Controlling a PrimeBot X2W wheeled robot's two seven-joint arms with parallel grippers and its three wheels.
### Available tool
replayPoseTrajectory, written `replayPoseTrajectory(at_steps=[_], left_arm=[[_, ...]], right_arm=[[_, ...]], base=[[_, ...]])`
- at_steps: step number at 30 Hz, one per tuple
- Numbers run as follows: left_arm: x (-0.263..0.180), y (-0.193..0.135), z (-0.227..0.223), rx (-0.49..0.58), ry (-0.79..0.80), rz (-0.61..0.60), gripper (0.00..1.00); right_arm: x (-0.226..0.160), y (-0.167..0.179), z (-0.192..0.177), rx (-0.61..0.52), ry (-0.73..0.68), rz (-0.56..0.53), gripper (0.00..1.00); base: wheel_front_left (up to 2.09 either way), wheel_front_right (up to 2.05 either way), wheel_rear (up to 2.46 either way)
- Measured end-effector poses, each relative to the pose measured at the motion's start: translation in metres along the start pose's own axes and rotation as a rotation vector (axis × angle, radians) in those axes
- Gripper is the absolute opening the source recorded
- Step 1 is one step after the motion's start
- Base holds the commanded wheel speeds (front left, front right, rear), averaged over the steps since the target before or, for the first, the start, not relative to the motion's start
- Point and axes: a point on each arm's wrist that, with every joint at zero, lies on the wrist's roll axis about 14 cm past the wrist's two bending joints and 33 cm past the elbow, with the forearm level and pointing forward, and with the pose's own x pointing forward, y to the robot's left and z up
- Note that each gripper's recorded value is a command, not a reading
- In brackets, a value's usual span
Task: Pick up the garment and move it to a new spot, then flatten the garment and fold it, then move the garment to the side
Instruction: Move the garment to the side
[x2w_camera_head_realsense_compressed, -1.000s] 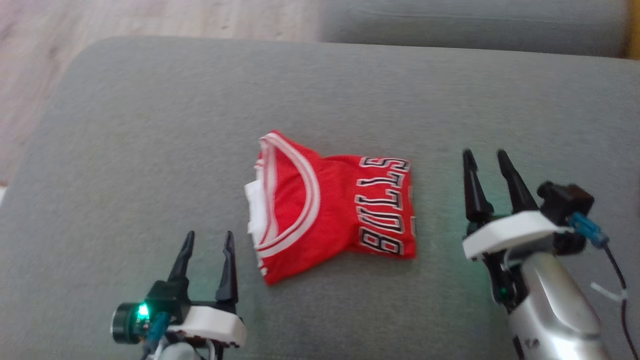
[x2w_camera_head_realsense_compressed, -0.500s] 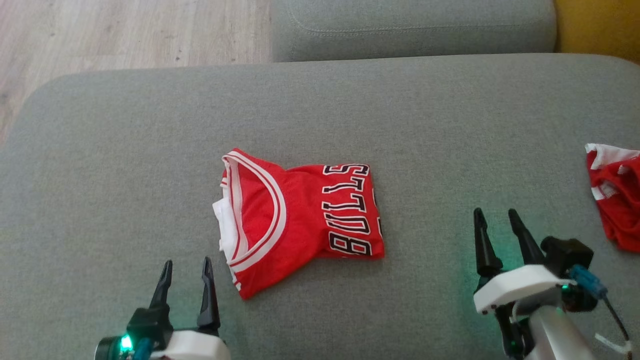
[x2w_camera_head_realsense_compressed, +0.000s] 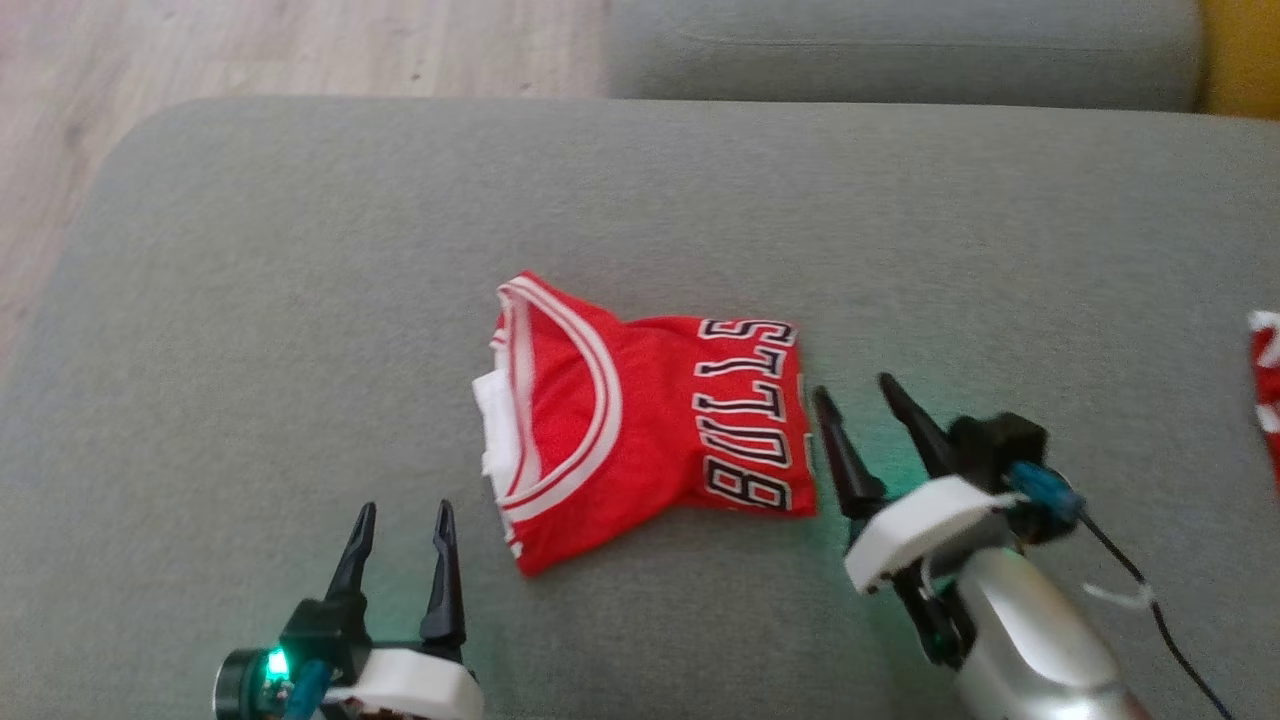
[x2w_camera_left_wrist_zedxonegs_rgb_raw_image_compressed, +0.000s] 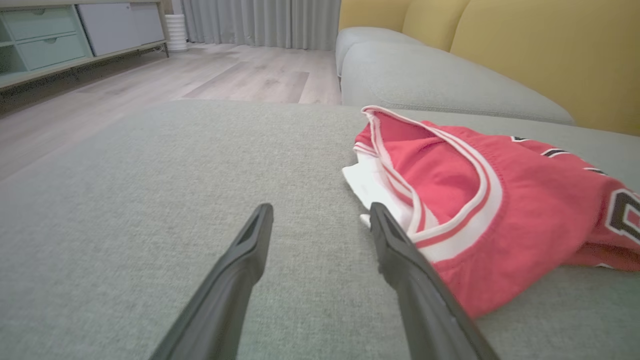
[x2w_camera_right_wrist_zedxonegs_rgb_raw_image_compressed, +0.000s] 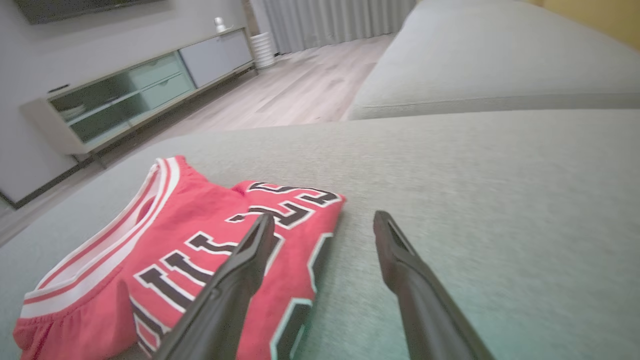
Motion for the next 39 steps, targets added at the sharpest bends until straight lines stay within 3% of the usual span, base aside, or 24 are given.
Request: replayPoseTrajectory(at_steps=[4, 11, 12, 13, 17, 23, 31, 39], left_arm=[[-0.005, 0.008, -0.004, -0.024, 0.014, 0.026, 1.00], [-0.017, 0.023, -0.012, -0.029, 0.034, 0.079, 1.00], [-0.018, 0.024, -0.012, -0.030, 0.036, 0.085, 1.00], [-0.018, 0.026, -0.013, -0.030, 0.039, 0.089, 1.00], [-0.014, 0.022, -0.013, -0.028, 0.040, 0.076, 1.00], [0.000, -0.004, -0.006, -0.023, 0.022, -0.017, 1.00], [0.028, -0.076, 0.003, -0.007, 0.006, -0.245, 1.00], [0.038, -0.149, 0.002, 0.018, 0.016, -0.460, 1.00]], right_arm=[[0.022, 0.018, -0.012, -0.067, 0.076, 0.077, 1.00], [0.032, 0.005, -0.060, -0.118, 0.289, 0.058, 1.00], [0.033, 0.006, -0.062, -0.107, 0.293, 0.060, 0.67], [0.035, 0.007, -0.063, -0.097, 0.297, 0.060, 0.00], [0.036, 0.008, -0.058, -0.069, 0.272, 0.056, 0.00], [0.022, -0.018, -0.043, 0.009, 0.208, -0.038, 0.00], [-0.018, -0.078, 0.000, 0.070, 0.042, -0.229, 0.00], [-0.090, -0.127, -0.004, 0.123, -0.012, -0.435, 0.00]], base=[[0.00, 0.00, 0.00], [0.00, 0.00, 0.00], [0.00, 0.00, 0.00], [0.00, 0.00, 0.00], [0.00, 0.00, 0.00], [0.00, 0.00, 0.00], [0.00, 0.00, 0.00], [0.00, 0.00, 0.00]])
